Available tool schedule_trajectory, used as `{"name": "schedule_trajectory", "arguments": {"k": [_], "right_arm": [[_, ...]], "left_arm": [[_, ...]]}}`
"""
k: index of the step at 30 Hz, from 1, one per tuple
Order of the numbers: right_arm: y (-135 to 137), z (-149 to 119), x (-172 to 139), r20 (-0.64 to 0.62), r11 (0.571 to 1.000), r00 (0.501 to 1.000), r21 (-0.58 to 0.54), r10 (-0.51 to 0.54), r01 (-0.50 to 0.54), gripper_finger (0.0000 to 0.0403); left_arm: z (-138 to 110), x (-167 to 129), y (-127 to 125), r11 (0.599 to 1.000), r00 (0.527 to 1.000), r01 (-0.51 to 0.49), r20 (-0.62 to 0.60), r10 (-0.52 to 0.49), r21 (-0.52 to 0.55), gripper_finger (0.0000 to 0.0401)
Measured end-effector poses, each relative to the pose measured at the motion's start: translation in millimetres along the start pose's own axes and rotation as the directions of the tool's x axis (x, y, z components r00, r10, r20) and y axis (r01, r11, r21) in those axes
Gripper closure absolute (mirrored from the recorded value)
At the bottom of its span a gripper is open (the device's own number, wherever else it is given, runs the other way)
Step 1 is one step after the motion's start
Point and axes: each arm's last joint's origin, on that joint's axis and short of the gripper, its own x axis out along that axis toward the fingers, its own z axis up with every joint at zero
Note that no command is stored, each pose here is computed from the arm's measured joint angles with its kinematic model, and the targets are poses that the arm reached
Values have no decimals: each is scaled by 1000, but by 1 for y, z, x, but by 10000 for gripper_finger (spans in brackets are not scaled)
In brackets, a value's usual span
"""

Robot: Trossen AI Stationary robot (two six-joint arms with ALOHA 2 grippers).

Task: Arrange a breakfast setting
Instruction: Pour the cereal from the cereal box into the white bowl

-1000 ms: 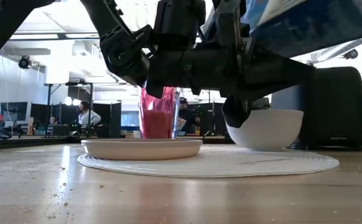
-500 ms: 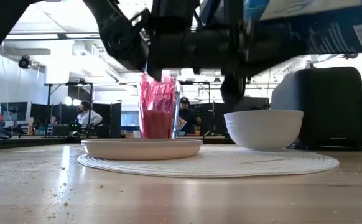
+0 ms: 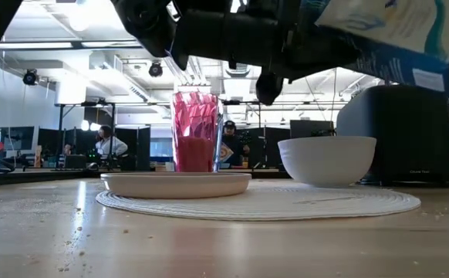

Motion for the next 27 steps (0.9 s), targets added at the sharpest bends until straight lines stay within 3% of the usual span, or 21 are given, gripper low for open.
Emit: {"name": "schedule_trajectory", "arguments": {"k": [13, 27], "right_arm": [[24, -22, 29, 39, 987, 997, -150, -61, 67, 390], [47, -45, 75, 139, 922, 969, -304, -205, 239, 390]], "left_arm": [[-5, -1, -6, 999, 999, -16, -34, 17, 30, 401], [-12, -4, -14, 994, 992, -63, -100, 72, 94, 401]]}}
